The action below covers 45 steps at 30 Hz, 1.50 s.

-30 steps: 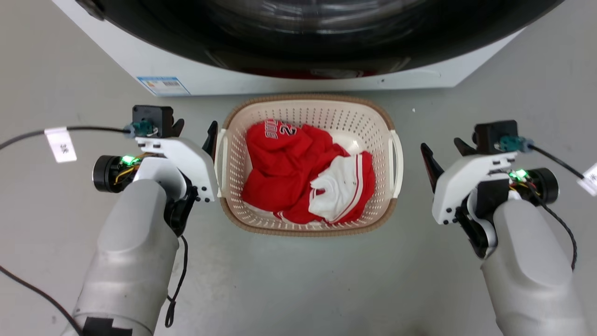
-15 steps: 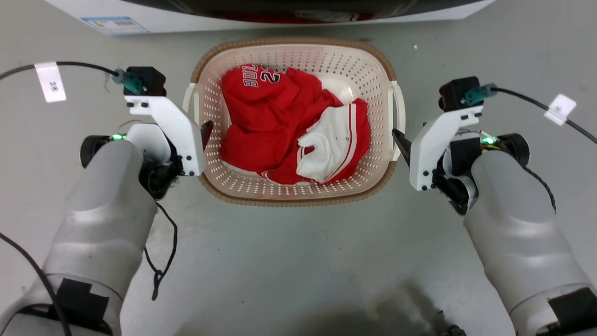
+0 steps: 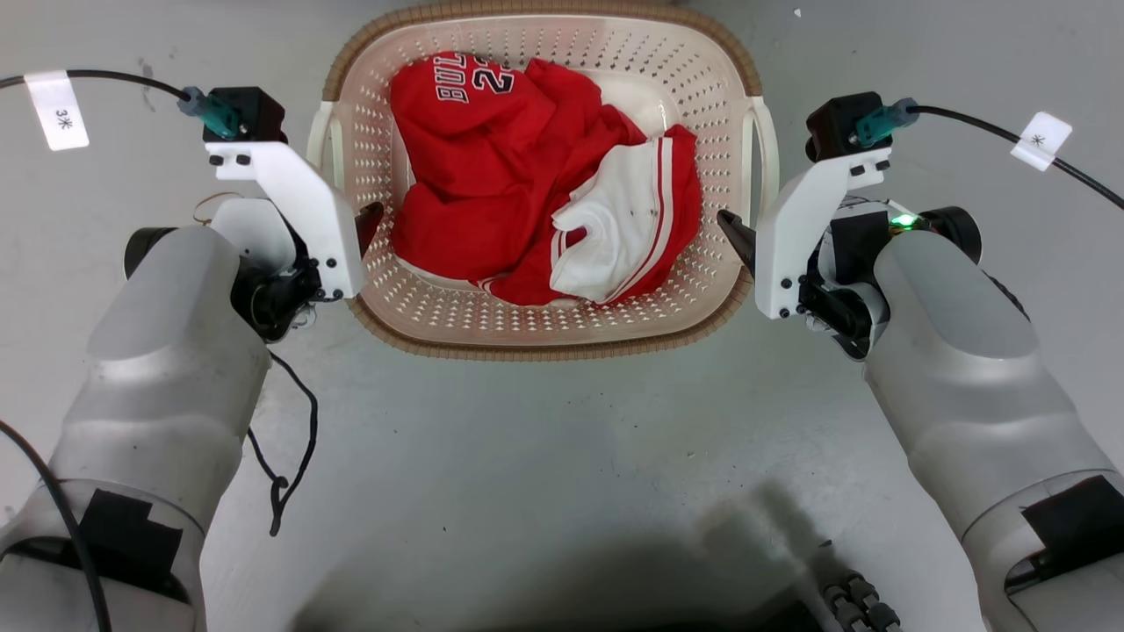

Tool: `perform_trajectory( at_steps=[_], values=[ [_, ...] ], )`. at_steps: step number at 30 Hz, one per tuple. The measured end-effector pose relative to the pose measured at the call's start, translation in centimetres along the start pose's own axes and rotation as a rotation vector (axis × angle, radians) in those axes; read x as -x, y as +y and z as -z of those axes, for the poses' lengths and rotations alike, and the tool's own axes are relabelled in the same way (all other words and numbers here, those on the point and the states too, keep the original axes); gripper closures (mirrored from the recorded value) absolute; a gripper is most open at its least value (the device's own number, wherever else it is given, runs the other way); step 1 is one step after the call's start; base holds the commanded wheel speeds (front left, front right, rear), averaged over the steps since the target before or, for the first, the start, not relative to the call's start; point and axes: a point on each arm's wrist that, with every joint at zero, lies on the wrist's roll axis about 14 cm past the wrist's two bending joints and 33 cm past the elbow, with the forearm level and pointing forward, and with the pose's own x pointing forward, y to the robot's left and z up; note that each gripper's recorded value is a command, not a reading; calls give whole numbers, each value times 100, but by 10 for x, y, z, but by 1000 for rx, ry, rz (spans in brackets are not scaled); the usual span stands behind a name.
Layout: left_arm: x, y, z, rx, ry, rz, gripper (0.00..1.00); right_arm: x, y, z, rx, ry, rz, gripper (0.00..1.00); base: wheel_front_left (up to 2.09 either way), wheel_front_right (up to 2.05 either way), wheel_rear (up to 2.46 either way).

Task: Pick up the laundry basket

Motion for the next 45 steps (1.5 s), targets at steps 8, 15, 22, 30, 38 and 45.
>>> perform_trajectory(
  at_steps=[8, 15, 22, 30, 38, 45],
  values=[
    [-6, -2, 6, 9, 48, 10, 26, -8, 4, 10, -17, 55, -15, 31, 0, 0, 0],
    [-6, -1, 10, 11, 73, 8, 100, -9, 6, 15, -37, 77, -27, 100, 0, 0, 0],
    [-2, -3, 13, 15, 84, 11, 100, -7, 8, 17, -41, 83, -31, 100, 0, 0, 0],
    [15, -12, 24, 26, 143, 18, 100, 10, 13, 18, -34, 132, -35, 100, 0, 0, 0],
    [51, -27, 28, 21, 180, 25, 100, 45, 20, 18, -19, 192, -37, 100, 0, 0, 0],
    [88, -44, 30, 15, 183, 36, 100, 81, 26, 21, -14, 224, -32, 100, 0, 0, 0]
  ],
)
